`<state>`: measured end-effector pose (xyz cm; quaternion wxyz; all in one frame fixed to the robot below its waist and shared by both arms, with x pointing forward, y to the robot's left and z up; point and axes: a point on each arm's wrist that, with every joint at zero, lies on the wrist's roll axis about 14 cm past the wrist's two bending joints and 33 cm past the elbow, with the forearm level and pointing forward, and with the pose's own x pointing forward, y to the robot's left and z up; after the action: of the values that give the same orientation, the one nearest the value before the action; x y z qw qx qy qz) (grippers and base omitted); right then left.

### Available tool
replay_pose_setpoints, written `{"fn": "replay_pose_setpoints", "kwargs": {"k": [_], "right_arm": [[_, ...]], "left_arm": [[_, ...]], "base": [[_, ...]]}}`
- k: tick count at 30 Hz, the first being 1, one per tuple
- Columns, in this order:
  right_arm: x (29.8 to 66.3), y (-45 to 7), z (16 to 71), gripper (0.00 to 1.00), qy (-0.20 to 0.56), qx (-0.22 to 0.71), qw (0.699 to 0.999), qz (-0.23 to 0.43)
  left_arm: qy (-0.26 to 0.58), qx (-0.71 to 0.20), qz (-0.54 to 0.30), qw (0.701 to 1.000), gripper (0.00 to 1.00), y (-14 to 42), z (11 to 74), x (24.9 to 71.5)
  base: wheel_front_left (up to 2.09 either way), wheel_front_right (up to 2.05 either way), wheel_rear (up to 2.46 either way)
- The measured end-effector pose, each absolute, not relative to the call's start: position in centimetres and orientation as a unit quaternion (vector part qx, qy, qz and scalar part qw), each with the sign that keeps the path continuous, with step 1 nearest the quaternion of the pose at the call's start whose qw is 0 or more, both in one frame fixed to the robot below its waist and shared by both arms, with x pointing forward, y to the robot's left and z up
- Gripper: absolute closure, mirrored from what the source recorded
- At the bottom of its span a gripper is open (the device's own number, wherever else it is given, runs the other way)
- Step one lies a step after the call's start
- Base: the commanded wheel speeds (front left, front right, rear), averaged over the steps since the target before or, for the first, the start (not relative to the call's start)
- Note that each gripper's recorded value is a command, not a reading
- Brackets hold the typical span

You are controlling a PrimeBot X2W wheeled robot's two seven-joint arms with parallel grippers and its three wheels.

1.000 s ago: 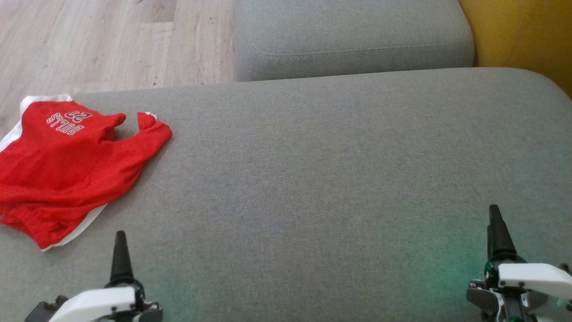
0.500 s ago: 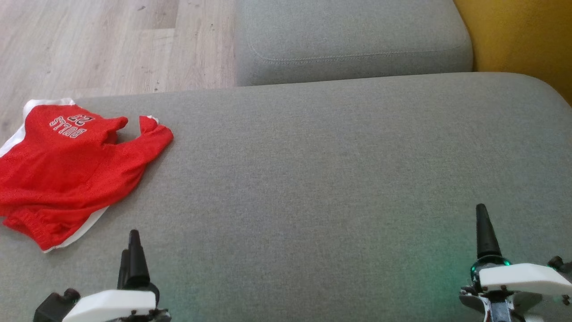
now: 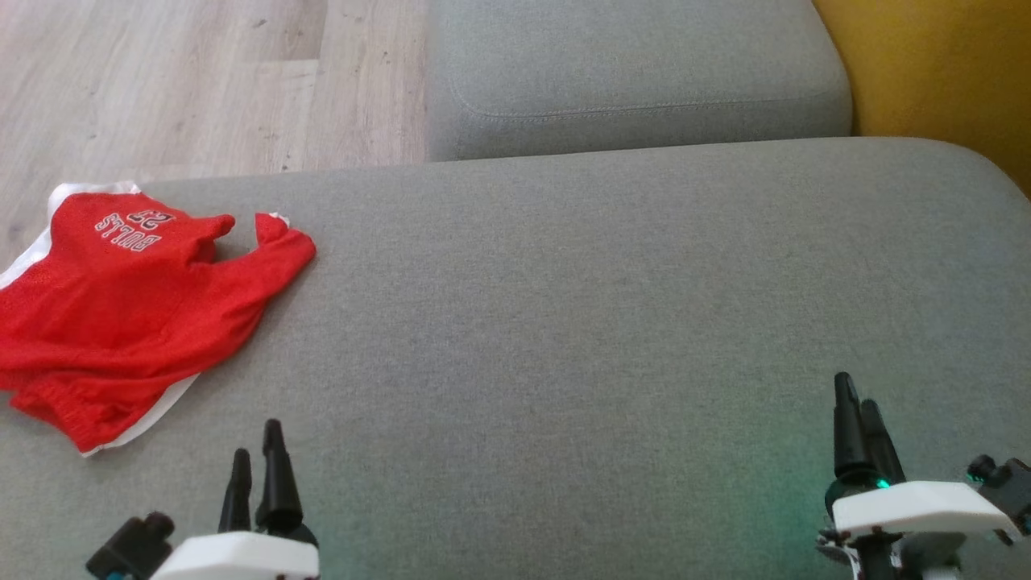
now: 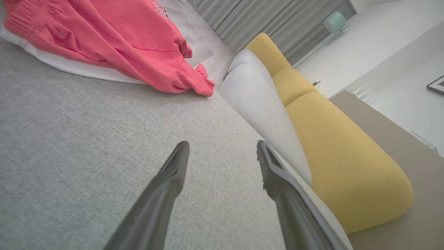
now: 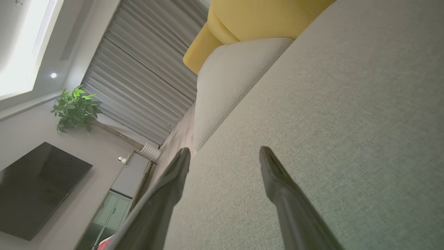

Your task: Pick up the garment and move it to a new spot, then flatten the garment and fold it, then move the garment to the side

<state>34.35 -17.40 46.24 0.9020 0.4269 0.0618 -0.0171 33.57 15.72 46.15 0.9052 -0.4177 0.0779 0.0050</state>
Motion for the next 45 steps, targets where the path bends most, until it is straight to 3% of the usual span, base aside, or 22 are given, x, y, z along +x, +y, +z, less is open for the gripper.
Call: {"fn": "replay_pose_setpoints", "kwargs": {"k": [18,45], "right_arm": [[34.3,-15.9,47.0,0.00,0.050,0.321,0.946,0.017],[33.7,-13.5,46.7,0.00,0.043,0.164,0.983,0.073]], "left_arm": [[0.068,-0.309,-0.017,0.948,0.00,14.9,46.3,32.7],[0.058,-0.174,-0.040,0.982,0.00,14.1,45.7,31.3]], "base": [[0.00,0.00,0.00],[0.00,0.00,0.00]]}}
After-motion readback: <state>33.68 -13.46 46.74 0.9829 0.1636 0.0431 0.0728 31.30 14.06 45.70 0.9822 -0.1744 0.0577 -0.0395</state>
